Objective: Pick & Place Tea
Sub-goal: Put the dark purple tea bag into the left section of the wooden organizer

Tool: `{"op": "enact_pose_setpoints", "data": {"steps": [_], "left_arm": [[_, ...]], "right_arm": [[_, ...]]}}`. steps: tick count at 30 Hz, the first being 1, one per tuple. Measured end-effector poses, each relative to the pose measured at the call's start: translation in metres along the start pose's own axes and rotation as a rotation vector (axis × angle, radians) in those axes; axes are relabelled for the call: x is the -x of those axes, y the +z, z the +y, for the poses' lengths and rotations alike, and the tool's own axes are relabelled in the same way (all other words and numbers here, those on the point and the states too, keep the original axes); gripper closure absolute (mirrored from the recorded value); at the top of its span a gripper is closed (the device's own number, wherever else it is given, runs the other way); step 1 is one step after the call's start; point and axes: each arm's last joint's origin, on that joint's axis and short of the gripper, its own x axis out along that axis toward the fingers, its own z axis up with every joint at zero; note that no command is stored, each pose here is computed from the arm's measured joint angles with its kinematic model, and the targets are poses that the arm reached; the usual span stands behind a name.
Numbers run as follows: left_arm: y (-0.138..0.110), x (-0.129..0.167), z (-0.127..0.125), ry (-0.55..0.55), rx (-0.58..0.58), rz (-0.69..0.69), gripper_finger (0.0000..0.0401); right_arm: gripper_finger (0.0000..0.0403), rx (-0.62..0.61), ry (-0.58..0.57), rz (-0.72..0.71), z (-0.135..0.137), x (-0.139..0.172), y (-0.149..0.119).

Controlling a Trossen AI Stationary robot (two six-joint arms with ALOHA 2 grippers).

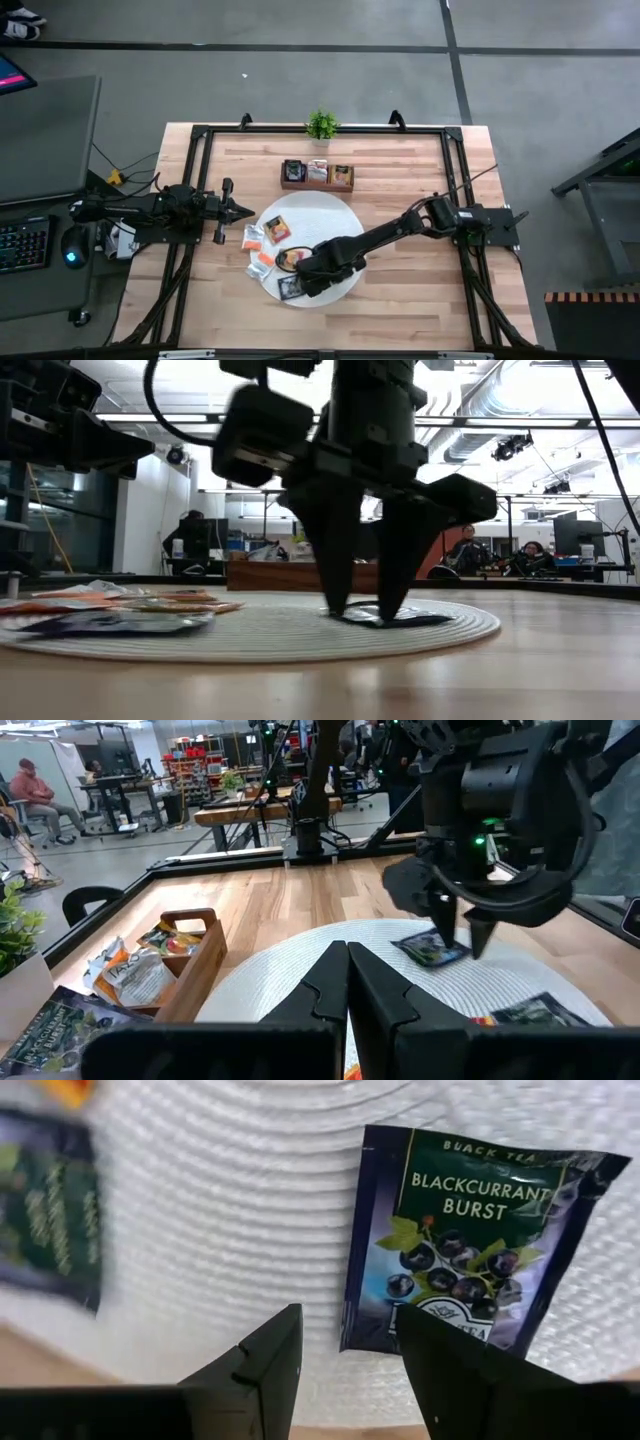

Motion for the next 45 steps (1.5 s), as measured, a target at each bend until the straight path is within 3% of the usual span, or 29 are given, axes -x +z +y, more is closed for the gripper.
{"op": "enact_pose_setpoints", "data": {"steps": [8,21,30,34,45], "left_arm": [[0.0,0.0,0.0,0.0,0.0,0.0,0.04],[0.0,0.0,0.0,0.0,0.0,0.0,0.04],[0.0,0.0,0.0,0.0,0.0,0.0,0.04],[0.0,0.0,0.0,0.0,0.0,0.0,0.04],[0.0,0.0,0.0,0.0,0.0,0.0,0.04]], "right_arm": [[0.0237,-0.008,-0.16,-0.07,-0.019,0.009,0.011],[0.0237,-0.004,-0.185,-0.082,-0.025,0.029,0.004],[0.0237,-0.047,-0.301,-0.162,-0.043,0.058,-0.002],[0.0237,-0.078,-0.331,-0.134,-0.051,0.048,0.008],[0.0223,-0.098,-0.212,-0.088,-0.056,0.014,0.022]]}}
